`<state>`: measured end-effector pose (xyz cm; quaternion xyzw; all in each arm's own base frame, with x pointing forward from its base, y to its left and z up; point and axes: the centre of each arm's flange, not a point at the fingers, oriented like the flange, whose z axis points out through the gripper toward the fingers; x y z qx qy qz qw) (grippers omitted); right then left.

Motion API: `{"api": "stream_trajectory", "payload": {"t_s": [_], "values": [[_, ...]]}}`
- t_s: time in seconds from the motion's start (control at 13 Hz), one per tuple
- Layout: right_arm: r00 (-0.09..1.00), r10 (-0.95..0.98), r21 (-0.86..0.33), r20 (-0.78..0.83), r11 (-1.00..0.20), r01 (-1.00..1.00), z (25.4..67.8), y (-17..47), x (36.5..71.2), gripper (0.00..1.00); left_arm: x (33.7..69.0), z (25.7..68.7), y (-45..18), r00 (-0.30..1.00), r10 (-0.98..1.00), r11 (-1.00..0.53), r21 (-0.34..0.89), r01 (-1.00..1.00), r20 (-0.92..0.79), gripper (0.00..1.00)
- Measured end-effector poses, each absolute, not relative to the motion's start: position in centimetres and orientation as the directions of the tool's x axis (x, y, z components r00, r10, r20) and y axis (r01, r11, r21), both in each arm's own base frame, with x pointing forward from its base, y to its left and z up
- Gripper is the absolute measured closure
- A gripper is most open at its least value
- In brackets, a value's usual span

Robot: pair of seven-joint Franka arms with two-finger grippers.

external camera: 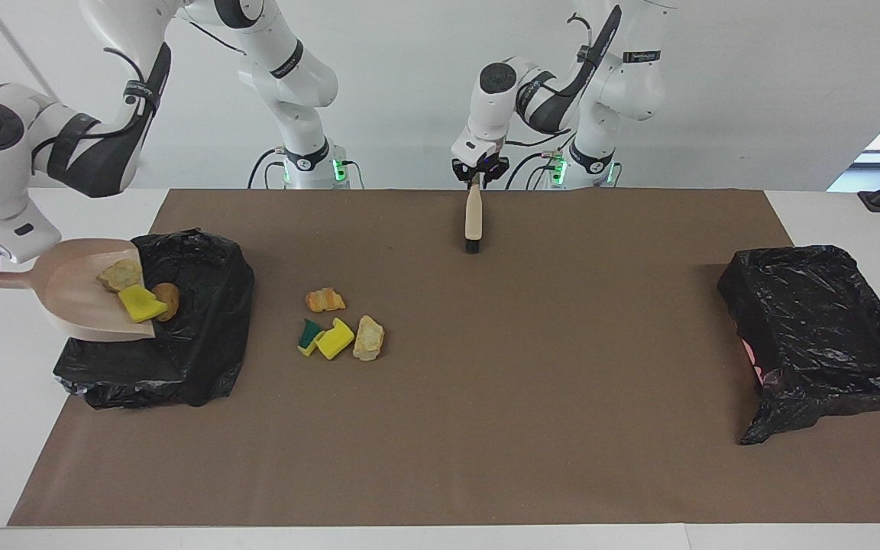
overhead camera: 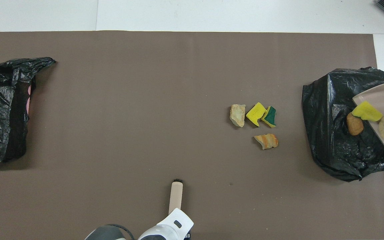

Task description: Sweep and dump trash in bin

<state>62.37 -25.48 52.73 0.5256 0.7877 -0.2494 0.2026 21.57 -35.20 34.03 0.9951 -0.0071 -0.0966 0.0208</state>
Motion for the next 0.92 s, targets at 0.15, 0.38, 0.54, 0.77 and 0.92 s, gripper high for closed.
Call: {"api": "stream_trajectory", "payload": {"t_s": [0.15, 0.38, 0.54, 0.77, 0.92], "values": [[-0.379, 0.71, -0.181, -0.594, 0.342, 0.922, 53.1, -25.0, 62.6, 0.68, 24.9, 35.4, -34.9, 0.987, -0.041, -0.998, 0.055, -0.033, -0.158, 0.34], [-0.392, 0.693, -0.18, -0.605, 0.36, 0.915, 54.1, -24.4, 62.5, 0.68, 30.2, 37.8, -34.4, 0.995, -0.097, -0.995, 0.012, -0.097, -0.03, 0.0], [-0.393, 0.68, -0.166, -0.619, 0.377, 0.911, 55.7, -23.2, 62.4, 0.68, 34.9, 40.5, -32.9, 0.99, -0.133, -0.991, 0.014, -0.133, 0.038, 0.0], [-0.377, 0.683, -0.165, -0.625, 0.357, 0.919, 58.1, -22.5, 61.2, 0.68, 42.7, 47.6, -27.7, 0.979, -0.184, -0.982, 0.022, -0.187, 0.091, 0.0], [-0.37, 0.696, -0.187, -0.616, 0.327, 0.926, 59.7, -21.7, 59.9, 0.68, 46.4, 53.3, -23.8, 0.972, -0.205, -0.978, 0.014, -0.208, 0.112, 0.0]]}}
